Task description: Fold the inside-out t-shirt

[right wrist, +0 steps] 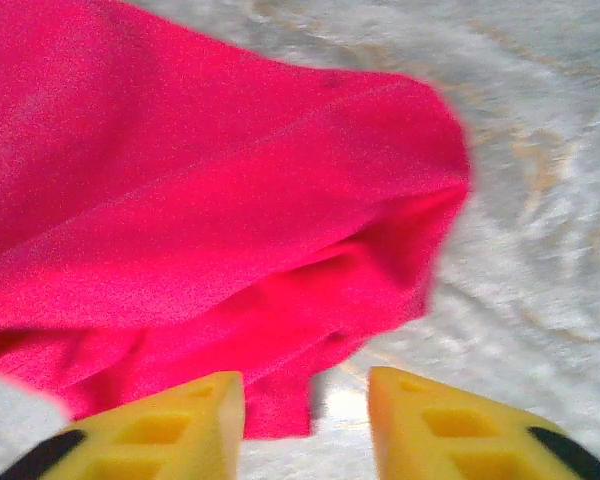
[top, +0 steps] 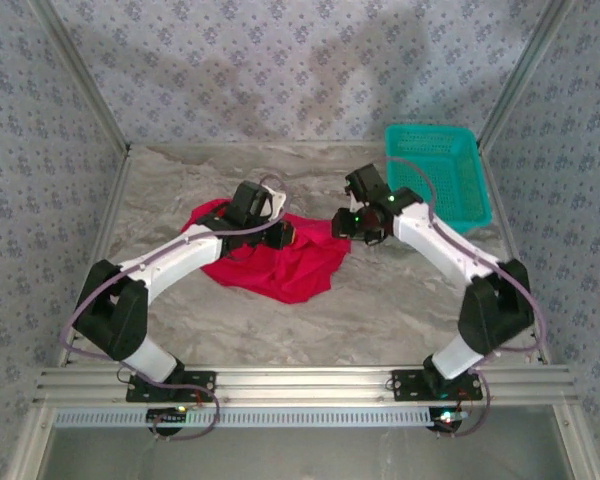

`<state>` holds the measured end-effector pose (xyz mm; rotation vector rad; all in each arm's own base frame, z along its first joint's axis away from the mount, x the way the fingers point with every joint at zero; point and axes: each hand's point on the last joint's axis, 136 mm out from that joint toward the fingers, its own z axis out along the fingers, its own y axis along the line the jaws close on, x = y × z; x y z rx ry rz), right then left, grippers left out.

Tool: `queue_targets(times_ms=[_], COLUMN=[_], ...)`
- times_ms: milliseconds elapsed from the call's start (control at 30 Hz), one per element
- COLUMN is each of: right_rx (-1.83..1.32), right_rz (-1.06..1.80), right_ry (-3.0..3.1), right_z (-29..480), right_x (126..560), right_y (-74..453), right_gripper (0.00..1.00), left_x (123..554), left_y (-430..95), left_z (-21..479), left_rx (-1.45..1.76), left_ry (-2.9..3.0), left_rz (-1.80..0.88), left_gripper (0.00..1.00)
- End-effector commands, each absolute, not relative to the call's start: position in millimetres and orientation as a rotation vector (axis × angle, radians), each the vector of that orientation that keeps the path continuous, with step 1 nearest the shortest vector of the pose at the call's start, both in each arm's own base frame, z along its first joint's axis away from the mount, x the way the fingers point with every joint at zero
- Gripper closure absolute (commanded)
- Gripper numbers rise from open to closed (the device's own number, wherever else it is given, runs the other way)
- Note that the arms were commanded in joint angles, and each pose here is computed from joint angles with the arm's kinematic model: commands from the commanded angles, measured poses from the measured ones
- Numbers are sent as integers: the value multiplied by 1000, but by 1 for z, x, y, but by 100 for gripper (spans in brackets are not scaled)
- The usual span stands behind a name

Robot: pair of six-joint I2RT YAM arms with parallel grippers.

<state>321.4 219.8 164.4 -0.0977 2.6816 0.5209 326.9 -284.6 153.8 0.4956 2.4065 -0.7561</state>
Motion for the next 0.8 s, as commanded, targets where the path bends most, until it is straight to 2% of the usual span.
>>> queue_targets(times_ms=[0, 133, 367, 600, 633, 667, 767], right_rx=[-117, -119, -33, 122, 136, 152, 151], right_rz=[742, 868, 858, 735, 721, 702, 660], right_ry=[2579, 2514, 2511, 2498, 2499, 2497, 2520], right_z=[166, 155, 129, 114, 111, 110, 114], right_x=[306, 308, 343, 378, 382, 386, 389], right_y=[261, 300, 330, 327, 326, 323, 318], right_gripper=[74, 76, 56, 54, 55, 62, 94], left_x=[335, 337, 336, 332, 332, 332, 334], left_y=[-288, -282, -280, -276, -274, -274, -273], left_z=[174, 178, 181, 180, 180, 180, 185], left_rx=[475, 457, 445, 440, 437, 436, 429], left_ry=[2353, 2348, 2341, 2344, 2341, 2341, 2333], left_rz=[-801, -794, -800, -798, -798, -798, -806], left_gripper=[100, 100, 100, 100, 100, 100, 100])
